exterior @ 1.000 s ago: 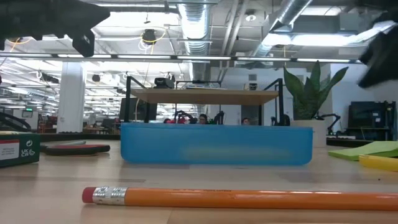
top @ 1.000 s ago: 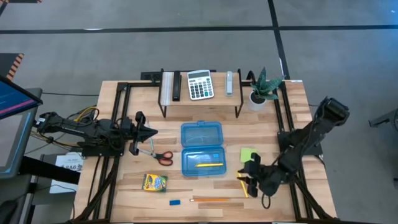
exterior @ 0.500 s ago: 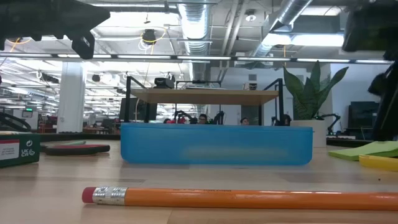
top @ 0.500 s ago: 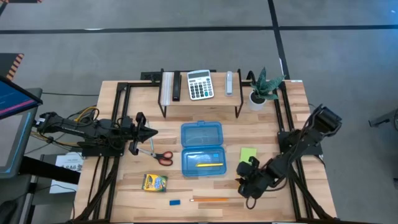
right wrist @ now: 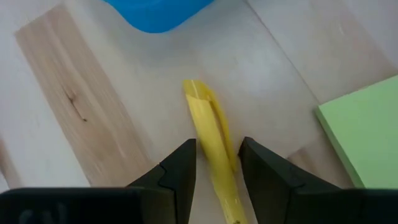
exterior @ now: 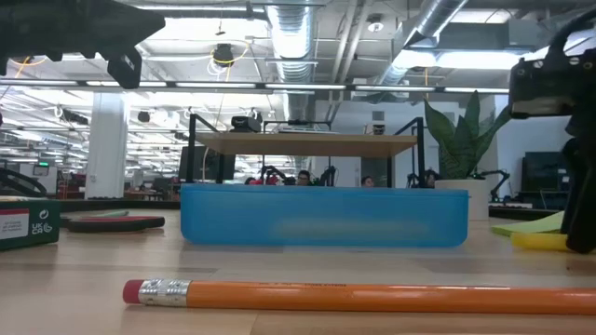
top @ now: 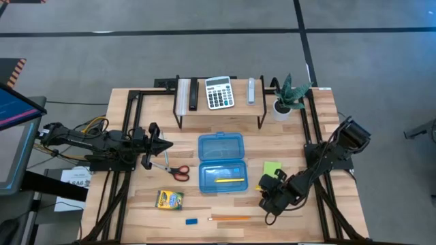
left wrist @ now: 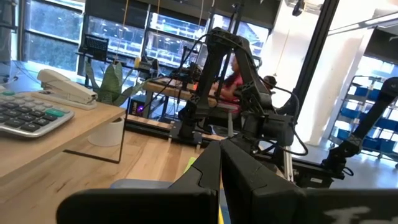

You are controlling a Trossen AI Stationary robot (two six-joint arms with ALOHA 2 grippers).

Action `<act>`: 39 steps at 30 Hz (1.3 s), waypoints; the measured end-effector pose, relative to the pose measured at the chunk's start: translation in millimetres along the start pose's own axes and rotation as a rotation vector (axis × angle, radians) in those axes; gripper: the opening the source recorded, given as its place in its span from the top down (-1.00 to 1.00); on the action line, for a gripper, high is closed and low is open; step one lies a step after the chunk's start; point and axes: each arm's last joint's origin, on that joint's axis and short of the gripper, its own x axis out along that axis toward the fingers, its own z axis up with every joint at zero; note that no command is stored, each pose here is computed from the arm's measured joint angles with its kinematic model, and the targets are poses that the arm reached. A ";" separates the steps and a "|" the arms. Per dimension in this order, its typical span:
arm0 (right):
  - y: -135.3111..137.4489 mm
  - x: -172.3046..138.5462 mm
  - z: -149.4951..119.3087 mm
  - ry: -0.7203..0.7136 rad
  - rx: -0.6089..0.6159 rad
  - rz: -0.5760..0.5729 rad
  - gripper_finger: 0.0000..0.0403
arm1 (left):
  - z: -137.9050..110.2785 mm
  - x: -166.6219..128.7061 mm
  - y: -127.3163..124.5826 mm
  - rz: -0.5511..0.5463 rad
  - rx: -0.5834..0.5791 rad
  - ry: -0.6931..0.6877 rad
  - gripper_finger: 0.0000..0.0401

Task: Pack school essentials
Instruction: Put the yellow ballpoint pen into the blue supply box

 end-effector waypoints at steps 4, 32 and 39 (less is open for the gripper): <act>-2.7 5.5 -3.3 0.025 -0.046 -0.045 0.30 | 0.0 0.0 0.0 0.000 0.000 0.000 1.00; -10.4 -31.1 17.9 -0.053 -0.101 0.043 0.75 | -0.4 0.0 0.5 0.016 0.001 0.001 1.00; -11.5 -40.1 44.8 -0.184 -0.121 0.103 0.75 | -0.3 0.0 1.0 0.032 0.002 -0.002 1.00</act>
